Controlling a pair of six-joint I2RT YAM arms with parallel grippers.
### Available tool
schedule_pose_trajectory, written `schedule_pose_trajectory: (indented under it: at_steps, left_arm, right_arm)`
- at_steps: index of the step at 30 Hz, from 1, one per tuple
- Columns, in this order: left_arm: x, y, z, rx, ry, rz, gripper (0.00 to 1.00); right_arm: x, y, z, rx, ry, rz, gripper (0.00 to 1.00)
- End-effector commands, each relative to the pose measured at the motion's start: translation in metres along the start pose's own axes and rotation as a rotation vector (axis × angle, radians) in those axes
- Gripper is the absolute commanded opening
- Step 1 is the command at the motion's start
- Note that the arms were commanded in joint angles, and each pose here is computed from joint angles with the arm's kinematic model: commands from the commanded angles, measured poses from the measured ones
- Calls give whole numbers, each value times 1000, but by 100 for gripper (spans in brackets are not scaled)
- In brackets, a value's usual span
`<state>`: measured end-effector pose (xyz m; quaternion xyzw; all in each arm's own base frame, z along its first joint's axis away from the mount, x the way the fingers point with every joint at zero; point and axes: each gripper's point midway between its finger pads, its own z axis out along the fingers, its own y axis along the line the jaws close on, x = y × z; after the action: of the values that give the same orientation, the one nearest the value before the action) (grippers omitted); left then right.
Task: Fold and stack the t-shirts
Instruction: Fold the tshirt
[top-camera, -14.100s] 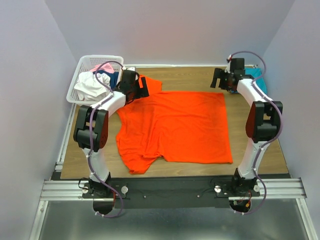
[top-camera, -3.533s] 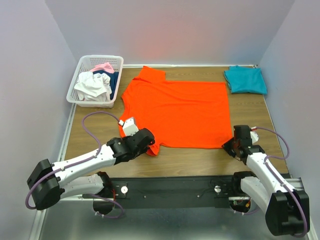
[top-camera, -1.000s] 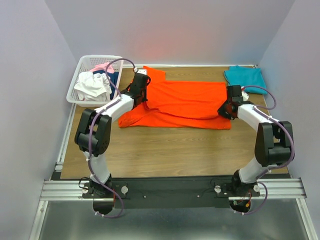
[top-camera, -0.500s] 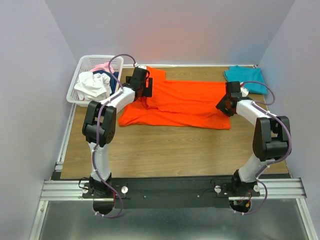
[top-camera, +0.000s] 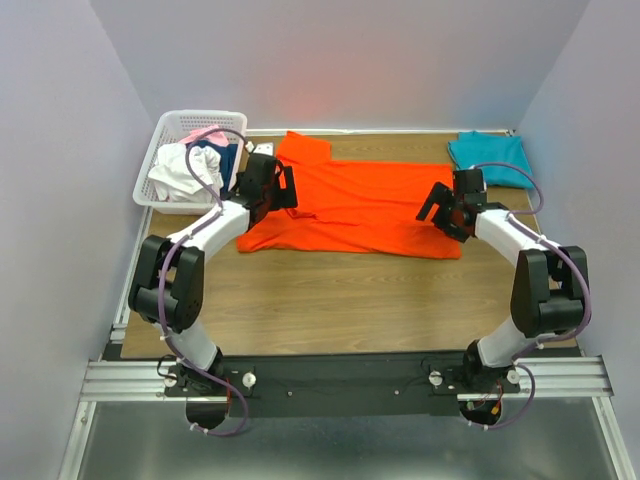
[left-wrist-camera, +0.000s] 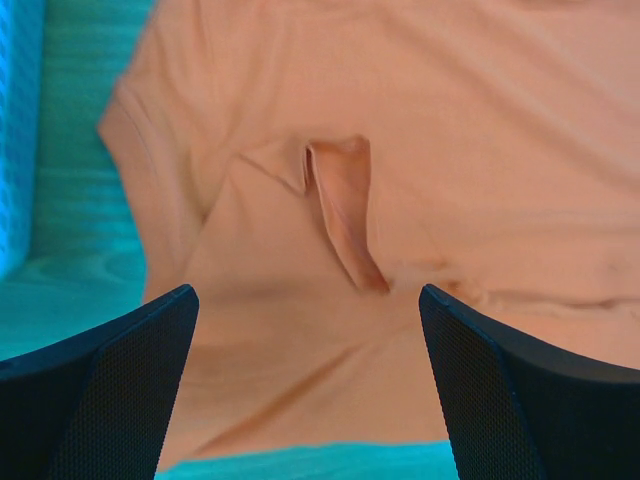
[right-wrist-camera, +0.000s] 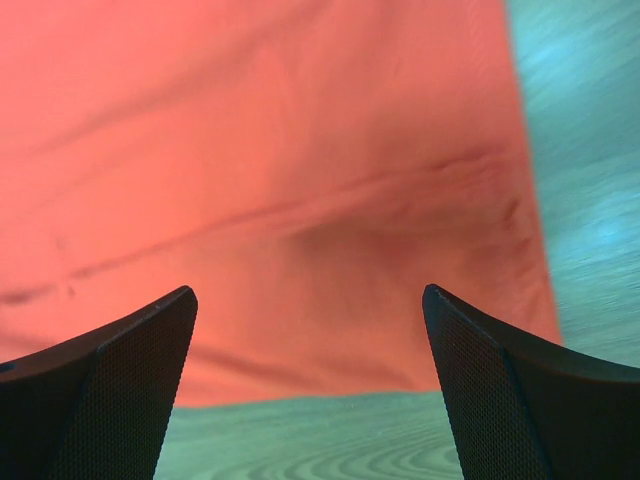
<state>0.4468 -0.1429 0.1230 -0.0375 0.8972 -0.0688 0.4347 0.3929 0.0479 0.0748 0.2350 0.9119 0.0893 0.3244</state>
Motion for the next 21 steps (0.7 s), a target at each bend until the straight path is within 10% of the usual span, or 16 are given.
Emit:
schedule_pose_trajectory:
  at_steps: [1,21]
  left_arm:
    - [34,-13,7,94,48,-96,98]
    - [169,34,-39,-53,348,-242,98]
  right_arm:
    - [34,8,6,-83,100,-72,100]
    - [116,-66,-4,141,225,5,100]
